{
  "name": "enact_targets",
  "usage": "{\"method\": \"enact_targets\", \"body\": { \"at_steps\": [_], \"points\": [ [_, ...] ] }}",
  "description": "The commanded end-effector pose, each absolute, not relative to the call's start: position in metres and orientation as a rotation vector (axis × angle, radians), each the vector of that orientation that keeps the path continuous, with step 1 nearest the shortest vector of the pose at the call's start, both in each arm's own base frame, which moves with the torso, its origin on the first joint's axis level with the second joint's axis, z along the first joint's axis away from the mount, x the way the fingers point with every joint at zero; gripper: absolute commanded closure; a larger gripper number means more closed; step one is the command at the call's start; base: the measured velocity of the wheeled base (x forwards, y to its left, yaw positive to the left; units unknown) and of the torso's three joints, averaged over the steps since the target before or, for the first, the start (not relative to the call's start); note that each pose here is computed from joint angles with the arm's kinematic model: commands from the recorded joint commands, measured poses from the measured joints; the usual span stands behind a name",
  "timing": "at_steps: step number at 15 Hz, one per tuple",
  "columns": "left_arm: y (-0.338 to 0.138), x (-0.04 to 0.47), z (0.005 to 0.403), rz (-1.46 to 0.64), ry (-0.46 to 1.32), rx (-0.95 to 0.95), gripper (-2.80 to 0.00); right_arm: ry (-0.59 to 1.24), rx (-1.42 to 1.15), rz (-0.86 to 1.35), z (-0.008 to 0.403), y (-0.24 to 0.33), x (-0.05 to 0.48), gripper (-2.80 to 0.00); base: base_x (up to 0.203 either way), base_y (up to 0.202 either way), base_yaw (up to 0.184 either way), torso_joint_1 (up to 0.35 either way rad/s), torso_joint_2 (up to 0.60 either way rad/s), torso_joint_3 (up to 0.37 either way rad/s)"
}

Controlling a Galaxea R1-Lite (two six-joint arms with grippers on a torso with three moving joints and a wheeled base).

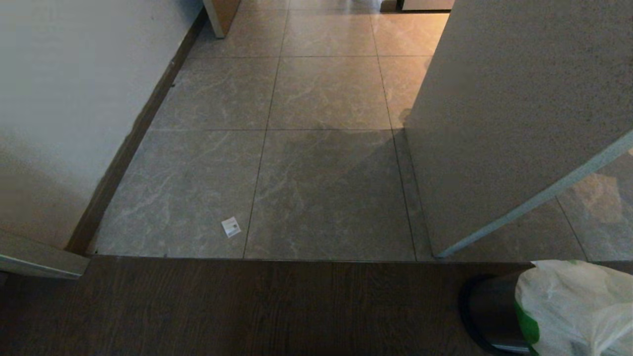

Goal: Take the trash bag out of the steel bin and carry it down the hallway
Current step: Put the trash bag at the door

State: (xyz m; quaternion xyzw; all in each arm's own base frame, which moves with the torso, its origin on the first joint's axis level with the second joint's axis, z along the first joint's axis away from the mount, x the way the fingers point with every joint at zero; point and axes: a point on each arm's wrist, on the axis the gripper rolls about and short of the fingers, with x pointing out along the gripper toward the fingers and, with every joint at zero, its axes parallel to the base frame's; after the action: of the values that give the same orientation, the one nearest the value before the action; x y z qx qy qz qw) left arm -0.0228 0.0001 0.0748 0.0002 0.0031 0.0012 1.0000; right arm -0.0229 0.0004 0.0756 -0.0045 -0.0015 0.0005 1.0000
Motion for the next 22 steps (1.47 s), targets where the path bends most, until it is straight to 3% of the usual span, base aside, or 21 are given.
{"method": "enact_targets", "body": {
  "at_steps": [1, 22],
  "points": [
    [0.0001, -0.0228, 0.0749, 0.003, 0.006, 0.0, 0.0, -0.002, -0.009, 0.002, 0.0756, 0.0004, -0.0228, 0.0, 0.0, 0.0, 0.0, 0.0, 0.0, 0.0],
    [0.0001, -0.0228, 0.0749, 0.003, 0.006, 0.0, 0.0, -0.002, -0.009, 0.002, 0.0756, 0.0004, -0.0228, 0.0, 0.0, 0.0, 0.0, 0.0, 0.0, 0.0]
  ]
}}
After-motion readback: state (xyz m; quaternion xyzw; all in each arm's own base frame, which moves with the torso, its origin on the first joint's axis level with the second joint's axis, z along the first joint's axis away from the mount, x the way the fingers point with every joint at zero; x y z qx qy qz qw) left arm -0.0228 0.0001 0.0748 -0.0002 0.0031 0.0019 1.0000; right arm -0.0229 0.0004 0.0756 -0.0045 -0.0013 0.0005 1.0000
